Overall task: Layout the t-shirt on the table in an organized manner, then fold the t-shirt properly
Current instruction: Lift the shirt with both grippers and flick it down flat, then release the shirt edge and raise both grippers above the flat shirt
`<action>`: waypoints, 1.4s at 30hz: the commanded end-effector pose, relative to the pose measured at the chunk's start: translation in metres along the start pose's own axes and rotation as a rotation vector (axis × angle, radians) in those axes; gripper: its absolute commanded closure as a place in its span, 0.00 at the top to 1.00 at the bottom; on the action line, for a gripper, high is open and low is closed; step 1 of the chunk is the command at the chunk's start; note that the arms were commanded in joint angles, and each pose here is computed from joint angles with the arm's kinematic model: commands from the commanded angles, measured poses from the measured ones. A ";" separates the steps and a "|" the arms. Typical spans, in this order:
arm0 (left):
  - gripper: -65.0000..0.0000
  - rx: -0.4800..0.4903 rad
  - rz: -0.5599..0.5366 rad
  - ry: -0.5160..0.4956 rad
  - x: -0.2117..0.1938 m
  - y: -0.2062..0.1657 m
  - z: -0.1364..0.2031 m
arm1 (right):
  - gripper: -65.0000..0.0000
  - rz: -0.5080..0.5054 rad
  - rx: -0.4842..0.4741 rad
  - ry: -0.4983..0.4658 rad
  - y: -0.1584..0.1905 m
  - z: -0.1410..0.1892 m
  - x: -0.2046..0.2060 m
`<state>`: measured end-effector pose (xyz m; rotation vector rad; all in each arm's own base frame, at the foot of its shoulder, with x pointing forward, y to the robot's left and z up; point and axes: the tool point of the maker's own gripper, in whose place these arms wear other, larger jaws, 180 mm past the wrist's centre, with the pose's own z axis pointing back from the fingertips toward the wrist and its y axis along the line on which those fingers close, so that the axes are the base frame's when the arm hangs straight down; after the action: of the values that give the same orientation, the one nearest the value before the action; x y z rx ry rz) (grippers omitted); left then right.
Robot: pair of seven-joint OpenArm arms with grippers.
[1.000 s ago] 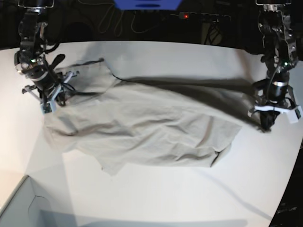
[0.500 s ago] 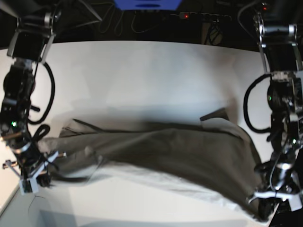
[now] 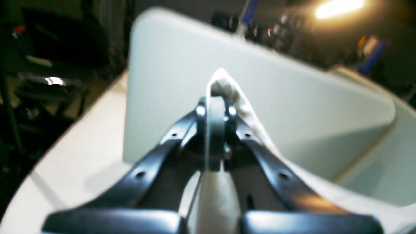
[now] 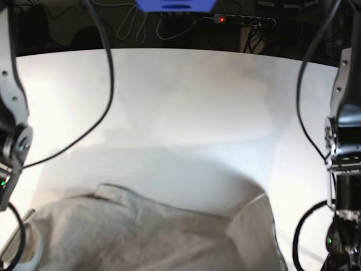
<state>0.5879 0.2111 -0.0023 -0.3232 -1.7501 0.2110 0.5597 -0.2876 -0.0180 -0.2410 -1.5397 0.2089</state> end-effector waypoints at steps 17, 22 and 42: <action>0.00 -0.033 -0.056 0.006 -0.041 0.011 0.055 | 0.00 0.151 0.055 -0.019 0.055 0.057 -0.040; 0.00 0.057 -0.010 0.108 -0.106 0.053 0.109 | 0.00 0.077 0.069 0.116 0.076 0.098 -0.127; 0.00 0.370 0.075 0.579 -0.296 0.145 0.333 | 0.00 -0.020 0.220 0.633 0.152 0.267 -0.343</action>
<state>0.3205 0.2521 -0.4074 -0.1725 -1.0363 0.4524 0.2789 -0.2299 -0.3986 -0.0899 -0.8338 0.2533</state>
